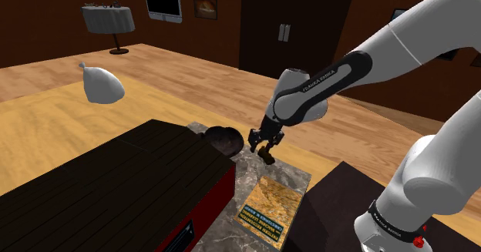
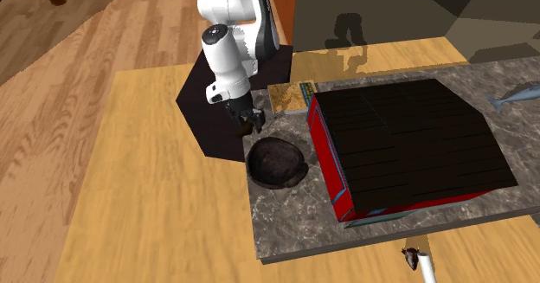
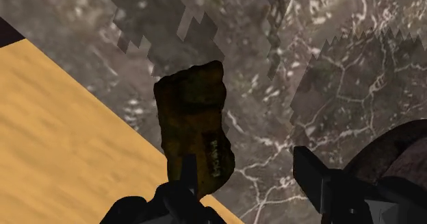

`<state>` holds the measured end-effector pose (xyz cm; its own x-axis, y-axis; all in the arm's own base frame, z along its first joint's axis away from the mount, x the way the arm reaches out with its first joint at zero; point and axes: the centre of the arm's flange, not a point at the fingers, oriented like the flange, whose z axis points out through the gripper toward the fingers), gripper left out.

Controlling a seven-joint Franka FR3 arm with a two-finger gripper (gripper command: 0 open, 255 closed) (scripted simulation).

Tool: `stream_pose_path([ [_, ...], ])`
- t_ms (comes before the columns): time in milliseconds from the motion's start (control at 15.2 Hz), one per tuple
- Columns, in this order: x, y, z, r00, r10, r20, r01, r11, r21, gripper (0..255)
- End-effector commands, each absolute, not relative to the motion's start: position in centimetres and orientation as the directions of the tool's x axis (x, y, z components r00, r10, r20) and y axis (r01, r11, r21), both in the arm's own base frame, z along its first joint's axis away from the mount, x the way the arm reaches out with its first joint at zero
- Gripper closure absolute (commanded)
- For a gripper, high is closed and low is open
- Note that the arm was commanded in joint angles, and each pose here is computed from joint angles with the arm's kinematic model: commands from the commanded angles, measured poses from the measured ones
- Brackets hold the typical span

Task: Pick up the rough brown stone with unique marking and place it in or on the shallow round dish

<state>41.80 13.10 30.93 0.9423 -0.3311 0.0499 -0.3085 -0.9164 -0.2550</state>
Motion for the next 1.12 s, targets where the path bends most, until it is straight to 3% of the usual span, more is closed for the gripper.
stream_pose_path([
  [0,41.8,13.0,30.8,0.942,-0.332,0.047,-0.310,-0.916,-0.253,0],
  [198,41.5,14.8,33.2,0.920,-0.384,-0.074,-0.385,-0.923,-0.001,0],
  [1056,41.2,15.0,29.2,0.920,-0.385,-0.076,-0.386,-0.922,0.002,0],
])
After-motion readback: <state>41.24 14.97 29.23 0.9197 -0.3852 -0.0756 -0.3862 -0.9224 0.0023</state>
